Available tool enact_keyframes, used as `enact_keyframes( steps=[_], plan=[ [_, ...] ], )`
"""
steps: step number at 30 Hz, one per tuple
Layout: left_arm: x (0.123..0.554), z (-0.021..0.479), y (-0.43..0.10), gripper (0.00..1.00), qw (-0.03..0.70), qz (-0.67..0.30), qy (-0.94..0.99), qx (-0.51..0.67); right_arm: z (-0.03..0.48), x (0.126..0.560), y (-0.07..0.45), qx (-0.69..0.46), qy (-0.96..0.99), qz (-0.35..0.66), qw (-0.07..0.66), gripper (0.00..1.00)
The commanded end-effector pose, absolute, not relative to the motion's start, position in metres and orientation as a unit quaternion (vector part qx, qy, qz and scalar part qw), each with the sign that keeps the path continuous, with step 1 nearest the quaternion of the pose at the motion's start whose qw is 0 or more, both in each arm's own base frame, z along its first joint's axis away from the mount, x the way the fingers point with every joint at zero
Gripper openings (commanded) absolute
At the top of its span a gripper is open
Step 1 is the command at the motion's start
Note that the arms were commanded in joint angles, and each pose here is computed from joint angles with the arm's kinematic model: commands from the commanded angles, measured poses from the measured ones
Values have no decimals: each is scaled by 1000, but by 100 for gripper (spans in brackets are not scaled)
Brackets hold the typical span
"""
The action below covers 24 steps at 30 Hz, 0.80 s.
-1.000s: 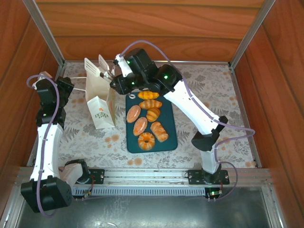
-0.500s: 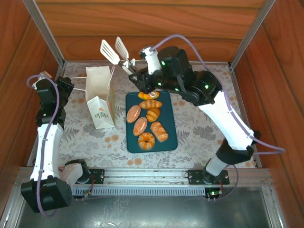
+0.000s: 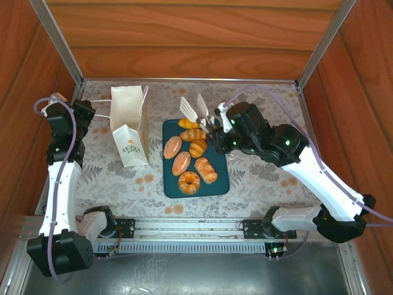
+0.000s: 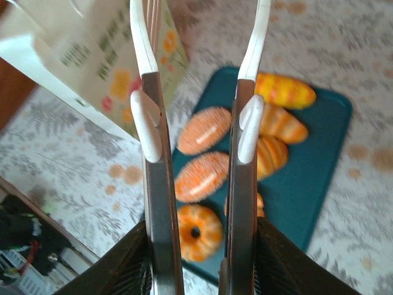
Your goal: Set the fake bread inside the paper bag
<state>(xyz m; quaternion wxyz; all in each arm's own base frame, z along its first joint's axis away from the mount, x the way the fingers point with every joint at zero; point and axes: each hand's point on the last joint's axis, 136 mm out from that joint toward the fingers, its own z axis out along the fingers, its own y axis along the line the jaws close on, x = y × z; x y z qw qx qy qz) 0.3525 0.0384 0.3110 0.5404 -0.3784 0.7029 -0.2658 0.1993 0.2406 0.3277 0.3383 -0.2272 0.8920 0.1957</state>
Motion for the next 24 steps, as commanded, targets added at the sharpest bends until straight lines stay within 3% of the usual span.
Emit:
enact_keyframes(
  steps=[1, 10, 24],
  plan=[
    [350, 317, 41, 0, 548, -263, 698, -378, 304, 195, 220, -199, 912, 166, 317, 43],
    [349, 320, 41, 0, 550, -264, 696, -378, 225, 169, 199, -213, 950, 106, 204, 42],
    [351, 319, 41, 0, 550, -266, 695, -379, 178, 143, 195, -241, 959, 96, 111, 43]
  ],
)
